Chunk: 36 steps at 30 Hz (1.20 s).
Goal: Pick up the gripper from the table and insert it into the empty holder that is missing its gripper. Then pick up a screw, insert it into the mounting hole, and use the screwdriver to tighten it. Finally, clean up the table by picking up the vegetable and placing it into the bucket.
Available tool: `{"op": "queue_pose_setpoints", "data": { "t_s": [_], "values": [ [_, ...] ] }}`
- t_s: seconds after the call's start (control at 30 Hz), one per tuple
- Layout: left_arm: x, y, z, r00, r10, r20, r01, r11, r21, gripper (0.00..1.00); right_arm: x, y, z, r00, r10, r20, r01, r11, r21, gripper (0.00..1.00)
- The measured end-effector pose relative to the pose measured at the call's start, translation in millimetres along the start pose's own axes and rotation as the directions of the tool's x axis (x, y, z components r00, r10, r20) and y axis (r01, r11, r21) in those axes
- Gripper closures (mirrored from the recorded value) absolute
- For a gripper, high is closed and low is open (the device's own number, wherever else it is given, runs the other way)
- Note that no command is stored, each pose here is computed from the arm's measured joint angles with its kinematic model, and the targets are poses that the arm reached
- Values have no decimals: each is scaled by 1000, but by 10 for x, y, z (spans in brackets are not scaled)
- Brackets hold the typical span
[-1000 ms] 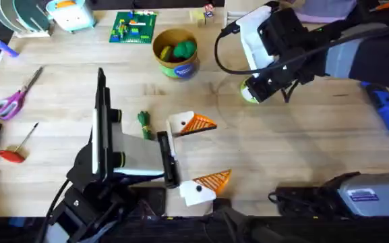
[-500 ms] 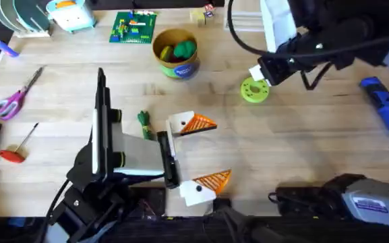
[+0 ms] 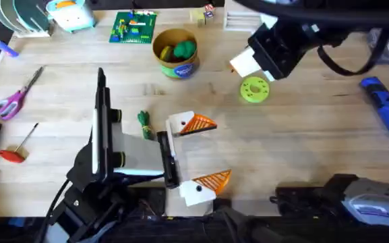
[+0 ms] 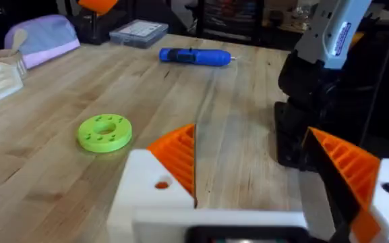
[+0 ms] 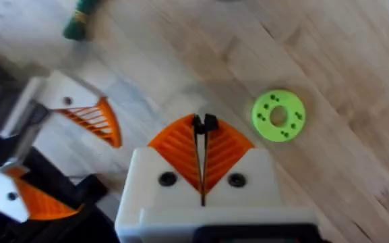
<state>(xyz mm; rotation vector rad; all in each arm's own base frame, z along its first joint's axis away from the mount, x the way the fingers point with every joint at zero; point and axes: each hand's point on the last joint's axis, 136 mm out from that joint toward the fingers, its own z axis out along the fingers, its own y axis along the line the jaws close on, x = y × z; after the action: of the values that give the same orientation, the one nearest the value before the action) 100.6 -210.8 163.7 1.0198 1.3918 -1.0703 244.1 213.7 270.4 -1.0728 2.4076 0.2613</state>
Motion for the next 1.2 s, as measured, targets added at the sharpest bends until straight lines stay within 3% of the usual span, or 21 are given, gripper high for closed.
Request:
{"op": "queue_pose_setpoints", "data": {
  "t_s": [0.2, 0.3, 0.47, 0.8, 1.2],
  "values": [
    [0, 0, 0, 1000, 0, 0, 0, 1000, 0, 7, -75, 519, -198, 999, -47, -21, 44, 991, -126, 994],
    [-1, 0, 0, 1000, 0, 0, 0, 1000, 0, 7, -117, 865, -39, 990, -111, -83, 94, 978, -189, 994],
    [0, 0, 0, 1000, 0, 0, 0, 1000, 0, 7, -72, 1113, 136, 977, -161, -136, 128, 966, -226, 994],
    [-1, 0, 0, 1000, 0, 0, 0, 1000, 0, 8, -162, 1196, 351, 976, -168, -140, 133, 964, -232, 994],
    [0, 0, 0, 1000, 0, 0, 0, 1000, 0, 8, -148, 1203, 368, 975, -165, -151, 127, 964, -235, 994]
  ]
}}
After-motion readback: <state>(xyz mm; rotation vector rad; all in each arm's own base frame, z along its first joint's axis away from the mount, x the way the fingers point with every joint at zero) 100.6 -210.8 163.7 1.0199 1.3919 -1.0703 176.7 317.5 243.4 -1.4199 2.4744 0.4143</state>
